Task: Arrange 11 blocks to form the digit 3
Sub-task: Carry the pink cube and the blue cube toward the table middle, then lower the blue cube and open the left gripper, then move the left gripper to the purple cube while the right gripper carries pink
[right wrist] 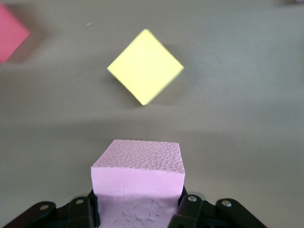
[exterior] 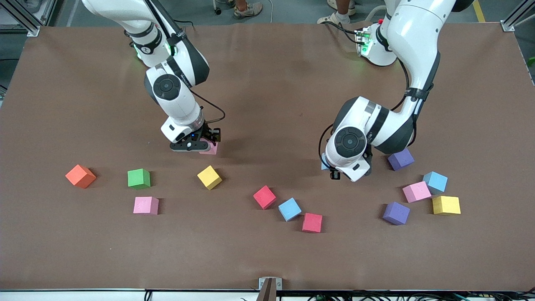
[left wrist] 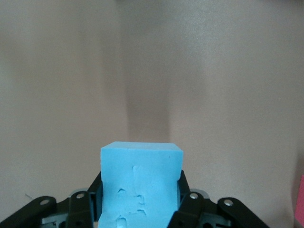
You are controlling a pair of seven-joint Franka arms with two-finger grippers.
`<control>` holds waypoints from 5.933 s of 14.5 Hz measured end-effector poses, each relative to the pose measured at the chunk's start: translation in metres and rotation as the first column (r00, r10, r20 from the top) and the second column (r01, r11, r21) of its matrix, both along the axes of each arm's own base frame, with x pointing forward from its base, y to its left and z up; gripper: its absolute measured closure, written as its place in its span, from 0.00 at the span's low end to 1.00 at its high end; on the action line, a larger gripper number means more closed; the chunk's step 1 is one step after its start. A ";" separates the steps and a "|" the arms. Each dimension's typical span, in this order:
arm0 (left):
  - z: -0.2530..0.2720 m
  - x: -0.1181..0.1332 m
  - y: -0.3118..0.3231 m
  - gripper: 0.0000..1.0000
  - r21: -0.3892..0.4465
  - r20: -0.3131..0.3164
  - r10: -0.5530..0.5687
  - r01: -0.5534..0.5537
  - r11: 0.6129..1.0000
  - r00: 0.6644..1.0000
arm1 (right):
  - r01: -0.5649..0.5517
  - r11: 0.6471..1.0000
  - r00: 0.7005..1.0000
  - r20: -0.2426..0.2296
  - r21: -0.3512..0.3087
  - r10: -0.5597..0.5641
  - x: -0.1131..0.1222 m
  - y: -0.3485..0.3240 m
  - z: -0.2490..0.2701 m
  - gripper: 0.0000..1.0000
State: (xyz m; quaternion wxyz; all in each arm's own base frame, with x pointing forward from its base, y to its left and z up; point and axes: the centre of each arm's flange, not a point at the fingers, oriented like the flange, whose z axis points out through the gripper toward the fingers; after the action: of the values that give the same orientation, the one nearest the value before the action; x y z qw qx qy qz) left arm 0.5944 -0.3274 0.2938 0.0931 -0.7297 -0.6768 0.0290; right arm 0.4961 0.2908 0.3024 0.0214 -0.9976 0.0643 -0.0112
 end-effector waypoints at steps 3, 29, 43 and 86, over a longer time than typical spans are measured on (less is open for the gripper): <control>0.000 0.000 0.000 0.85 0.000 0.000 0.001 -0.001 1.000 1.000 | 0.154 0.986 0.985 -0.076 -0.058 -0.158 0.017 -0.008 0.032 0.44; -0.096 -0.266 -0.295 0.90 0.173 0.128 0.077 -0.099 0.980 0.989 | 0.823 0.557 0.538 -0.160 -0.116 -0.828 0.052 -0.073 0.079 0.44; -0.100 -0.321 -0.279 0.90 0.208 0.170 -0.011 -0.025 0.978 0.985 | 0.922 0.382 0.371 -0.147 -0.056 -0.917 -0.005 -0.077 0.055 0.44; 0.026 -0.120 -0.113 0.00 0.156 0.041 -0.138 0.130 0.979 0.990 | 0.954 0.285 0.268 -0.166 -0.095 -0.949 -0.041 -0.059 0.016 0.44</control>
State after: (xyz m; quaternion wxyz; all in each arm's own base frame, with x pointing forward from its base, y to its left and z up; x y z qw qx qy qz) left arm 0.4741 -0.4404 0.3202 0.1329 -0.7648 -0.6286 -0.0481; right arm 0.4554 0.2322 0.3180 0.0161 -0.7566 0.6495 0.0739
